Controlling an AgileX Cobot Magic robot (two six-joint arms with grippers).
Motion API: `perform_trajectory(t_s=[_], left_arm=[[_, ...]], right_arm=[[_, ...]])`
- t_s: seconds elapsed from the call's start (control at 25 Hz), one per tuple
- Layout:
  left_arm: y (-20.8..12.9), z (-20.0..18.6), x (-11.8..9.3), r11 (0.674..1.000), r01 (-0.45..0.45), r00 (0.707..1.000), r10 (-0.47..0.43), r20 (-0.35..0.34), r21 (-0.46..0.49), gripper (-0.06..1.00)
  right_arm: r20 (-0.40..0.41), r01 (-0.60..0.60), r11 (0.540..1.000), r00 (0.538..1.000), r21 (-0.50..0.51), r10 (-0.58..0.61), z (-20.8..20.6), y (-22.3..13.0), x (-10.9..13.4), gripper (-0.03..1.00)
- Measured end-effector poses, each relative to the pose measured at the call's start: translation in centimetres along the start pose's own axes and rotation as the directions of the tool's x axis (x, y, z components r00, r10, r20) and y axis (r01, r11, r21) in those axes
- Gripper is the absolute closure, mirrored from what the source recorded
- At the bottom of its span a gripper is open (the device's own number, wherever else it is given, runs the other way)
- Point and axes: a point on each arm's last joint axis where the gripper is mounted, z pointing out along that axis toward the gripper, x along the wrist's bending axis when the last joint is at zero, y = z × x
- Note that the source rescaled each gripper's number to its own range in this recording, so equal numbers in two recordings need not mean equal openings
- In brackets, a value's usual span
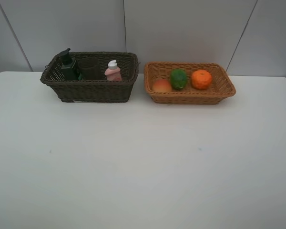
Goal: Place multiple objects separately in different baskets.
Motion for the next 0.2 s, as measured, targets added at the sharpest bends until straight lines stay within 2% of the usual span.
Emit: perform_trajectory(t_s=[0.2], left_arm=[[0.00,0.00,0.00,1.000,0.000,1.000,0.000,0.000,0.000,-0.05]], right_arm=[[0.000,0.000,1.000,1.000,0.000,0.000,0.00,0.00,0.00,0.25]])
